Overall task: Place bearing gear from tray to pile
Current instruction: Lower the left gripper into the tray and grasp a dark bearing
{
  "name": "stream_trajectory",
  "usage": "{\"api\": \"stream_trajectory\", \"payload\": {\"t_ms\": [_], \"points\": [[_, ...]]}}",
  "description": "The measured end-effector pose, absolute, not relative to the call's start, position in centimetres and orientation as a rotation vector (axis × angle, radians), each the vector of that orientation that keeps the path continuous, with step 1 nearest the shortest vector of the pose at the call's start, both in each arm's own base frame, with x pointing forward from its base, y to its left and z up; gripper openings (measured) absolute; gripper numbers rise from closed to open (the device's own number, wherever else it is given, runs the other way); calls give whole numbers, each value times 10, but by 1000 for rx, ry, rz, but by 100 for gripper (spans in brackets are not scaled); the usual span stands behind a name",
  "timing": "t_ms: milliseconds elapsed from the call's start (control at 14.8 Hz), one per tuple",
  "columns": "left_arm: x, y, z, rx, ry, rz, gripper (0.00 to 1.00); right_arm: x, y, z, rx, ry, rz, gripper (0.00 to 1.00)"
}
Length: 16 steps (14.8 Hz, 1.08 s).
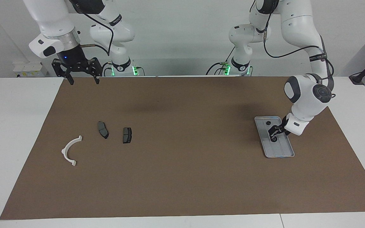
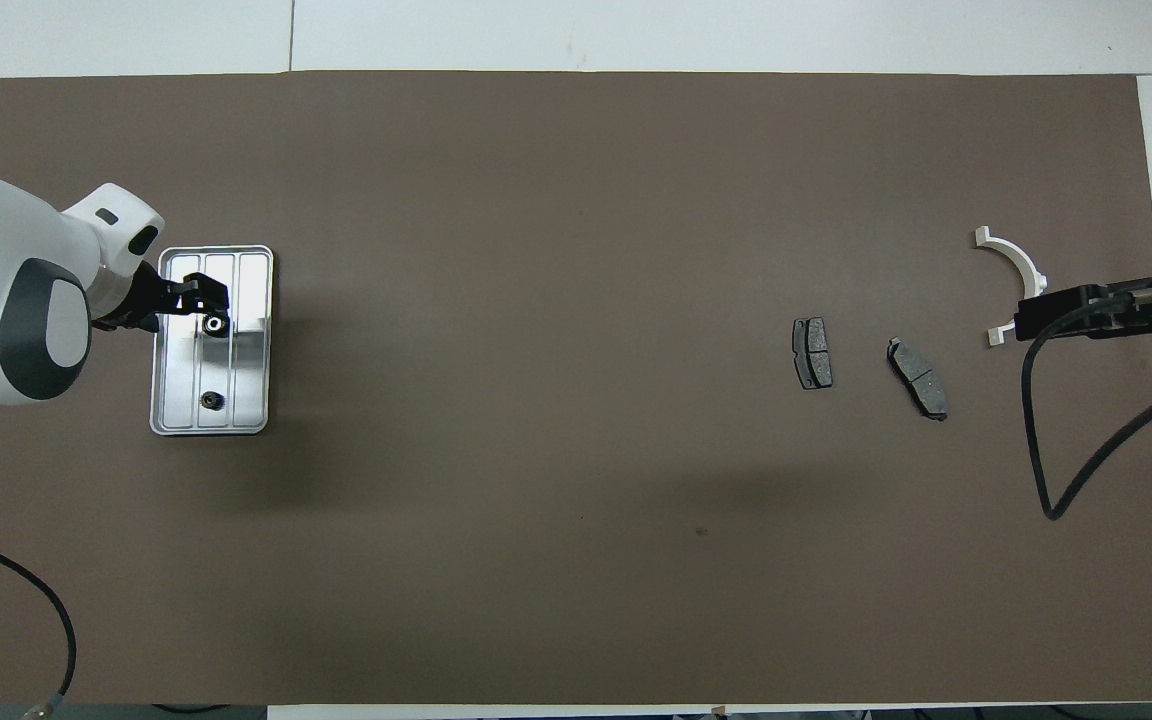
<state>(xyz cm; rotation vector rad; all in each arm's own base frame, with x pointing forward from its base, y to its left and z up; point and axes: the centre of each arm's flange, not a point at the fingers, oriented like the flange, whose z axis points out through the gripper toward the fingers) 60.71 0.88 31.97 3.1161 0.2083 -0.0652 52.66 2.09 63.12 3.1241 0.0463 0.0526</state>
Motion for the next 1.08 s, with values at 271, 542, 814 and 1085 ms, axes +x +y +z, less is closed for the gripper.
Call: {"api": "stream_trajectory", "payload": {"t_ms": [271,542,814,1085], "points": [[606,2,316,3112,238,-43,80,527,21,631,3124,47,53,100],[602,3,307,3111,245,-18,73,527,21,631,3124,48,53,100],[601,4,304,3111,247,-11,71,527,20,631,3124,44,53,100],[598,3,299,3111,247,-5,70,527,24,631,3158,43,53,100]]}}
